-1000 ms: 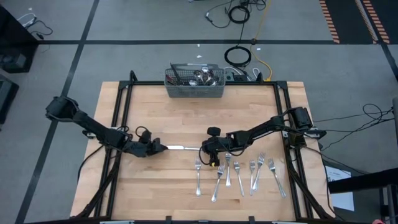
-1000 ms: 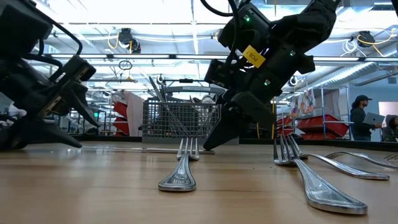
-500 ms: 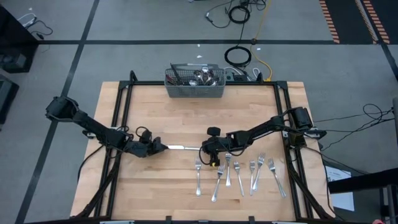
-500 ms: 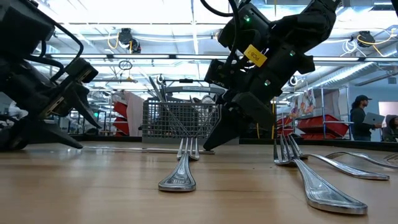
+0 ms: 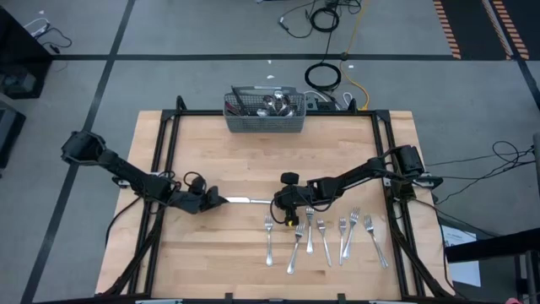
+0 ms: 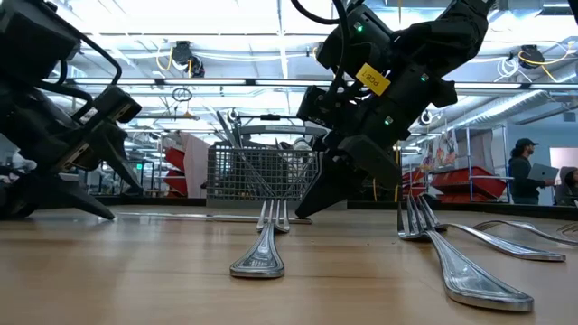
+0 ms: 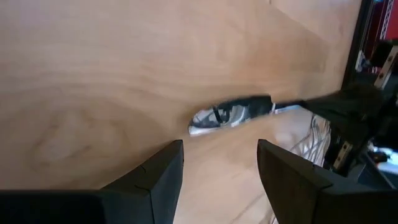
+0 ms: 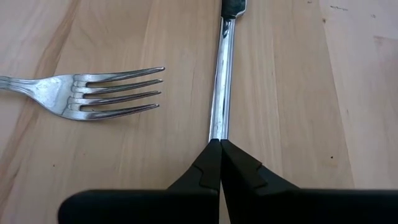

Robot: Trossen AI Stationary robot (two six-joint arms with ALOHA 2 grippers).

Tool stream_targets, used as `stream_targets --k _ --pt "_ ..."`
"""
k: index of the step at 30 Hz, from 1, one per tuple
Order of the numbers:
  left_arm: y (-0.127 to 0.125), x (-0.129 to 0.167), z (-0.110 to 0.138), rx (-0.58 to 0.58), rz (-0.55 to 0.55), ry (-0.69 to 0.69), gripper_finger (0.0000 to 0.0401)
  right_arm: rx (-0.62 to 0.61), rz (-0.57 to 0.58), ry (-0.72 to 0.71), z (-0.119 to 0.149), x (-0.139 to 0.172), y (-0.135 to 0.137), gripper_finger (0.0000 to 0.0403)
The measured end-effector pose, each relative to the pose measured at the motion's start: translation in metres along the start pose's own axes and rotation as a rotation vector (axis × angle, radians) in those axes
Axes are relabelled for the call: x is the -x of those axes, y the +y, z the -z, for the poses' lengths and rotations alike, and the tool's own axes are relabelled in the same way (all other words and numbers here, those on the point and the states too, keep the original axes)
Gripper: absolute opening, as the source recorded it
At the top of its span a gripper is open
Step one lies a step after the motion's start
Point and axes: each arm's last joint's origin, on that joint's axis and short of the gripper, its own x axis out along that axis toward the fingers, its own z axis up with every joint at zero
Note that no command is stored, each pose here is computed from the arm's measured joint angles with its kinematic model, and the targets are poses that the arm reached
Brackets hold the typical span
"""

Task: Sort silverware
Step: Put the silver knife into the gray utensil holder

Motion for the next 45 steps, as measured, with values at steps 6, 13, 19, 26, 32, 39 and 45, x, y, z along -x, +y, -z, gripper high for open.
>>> stream_targets --k 6,13,19,26,32,39,45 --pt "-0.002 -0.002 -0.008 0.025 -0.001 -0.063 0.0209 0.003 0.000 0.000 0.000 0.000 0.000 0.0000" --pt "-0.005 -0.003 -0.012 -0.010 0.012 -0.059 0.0209 0.012 0.000 0.000 0.000 0.000 0.000 0.0000" --pt "-0.005 -0.003 -0.010 -0.042 0.010 -0.033 0.0209 0.019 0.000 0.000 0.000 0.000 0.000 0.0000" --pt "-0.006 -0.003 -0.009 -0.063 0.024 -0.027 0.0209 0.019 0.003 0.000 0.000 0.000 0.000 0.0000" --pt "-0.007 -0.003 -0.009 -0.058 0.031 -0.038 0.0209 0.019 0.004 0.000 0.000 0.000 0.000 0.0000" --pt "-0.007 -0.003 -0.009 -0.064 0.046 -0.048 0.0209 0.022 0.004 -0.004 0.000 0.000 0.000 0.0000" --pt "-0.007 -0.004 -0.008 -0.076 0.039 -0.034 0.0209 0.022 0.004 -0.004 0.000 0.000 0.000 0.0000"
